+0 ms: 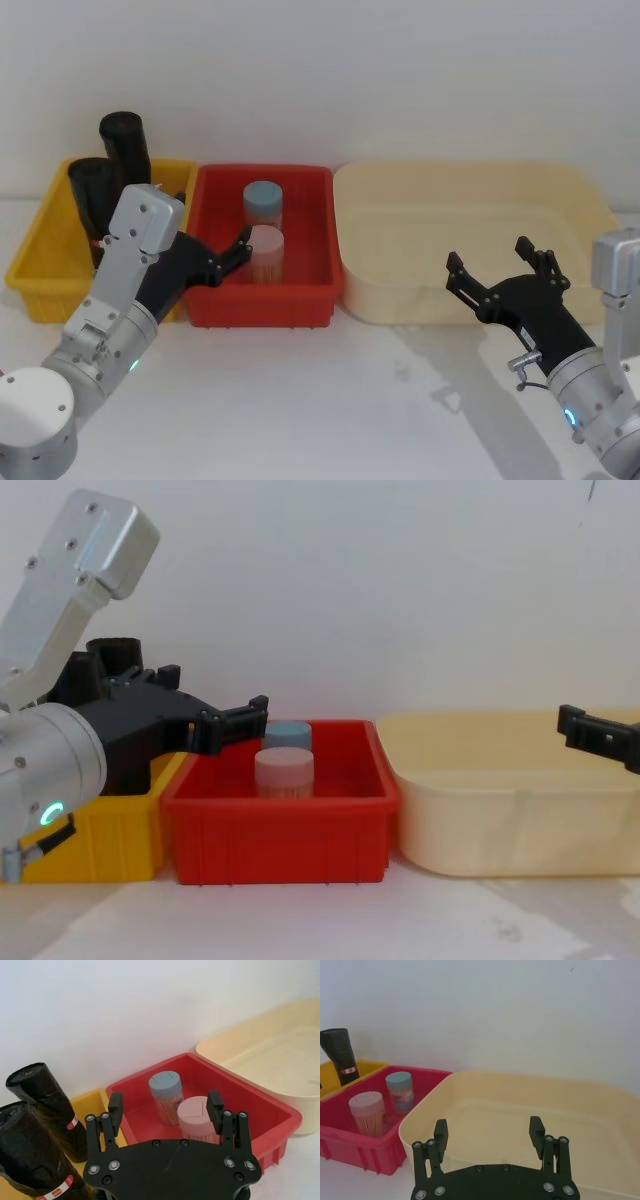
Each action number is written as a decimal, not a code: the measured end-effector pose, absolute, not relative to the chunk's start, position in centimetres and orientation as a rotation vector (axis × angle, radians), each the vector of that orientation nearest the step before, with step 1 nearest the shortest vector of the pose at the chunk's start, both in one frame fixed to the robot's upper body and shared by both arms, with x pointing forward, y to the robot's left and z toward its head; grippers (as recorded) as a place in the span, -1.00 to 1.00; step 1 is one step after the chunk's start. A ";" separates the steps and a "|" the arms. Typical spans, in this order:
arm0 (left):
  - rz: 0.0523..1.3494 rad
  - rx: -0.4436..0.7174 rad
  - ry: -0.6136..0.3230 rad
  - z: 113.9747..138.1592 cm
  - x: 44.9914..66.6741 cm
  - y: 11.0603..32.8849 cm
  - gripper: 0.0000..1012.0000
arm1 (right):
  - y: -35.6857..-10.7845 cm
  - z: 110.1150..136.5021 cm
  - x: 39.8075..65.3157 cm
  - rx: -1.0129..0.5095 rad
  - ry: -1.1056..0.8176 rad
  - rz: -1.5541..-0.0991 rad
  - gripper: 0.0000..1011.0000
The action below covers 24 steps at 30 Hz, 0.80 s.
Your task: Pick up the garbage bag with the one hand and transfer it to the other hand.
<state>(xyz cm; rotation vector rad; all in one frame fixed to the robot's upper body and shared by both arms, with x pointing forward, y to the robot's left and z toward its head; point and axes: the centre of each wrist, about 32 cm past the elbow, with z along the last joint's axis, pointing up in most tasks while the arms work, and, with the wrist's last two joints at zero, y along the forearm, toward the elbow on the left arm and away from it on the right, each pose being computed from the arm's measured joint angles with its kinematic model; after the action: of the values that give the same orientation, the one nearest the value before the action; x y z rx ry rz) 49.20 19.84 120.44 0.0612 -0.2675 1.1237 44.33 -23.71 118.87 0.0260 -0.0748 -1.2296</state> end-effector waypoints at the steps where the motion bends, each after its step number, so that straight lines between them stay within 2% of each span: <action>1: 1.124 0.061 -0.268 120.4 49.2 19.8 0.98 | -23.7 118.9 44.3 0.026 -0.075 -1.229 0.98; 24: 1.124 0.061 -0.268 120.4 49.2 19.8 0.98 | -23.7 118.9 44.3 0.026 -0.075 -1.229 0.98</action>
<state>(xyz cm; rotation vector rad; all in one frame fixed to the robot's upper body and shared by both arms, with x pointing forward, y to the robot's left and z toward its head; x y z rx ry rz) 49.20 19.84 120.44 0.0611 -0.2675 1.1237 44.33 -23.71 118.87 0.0259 -0.0749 -1.2295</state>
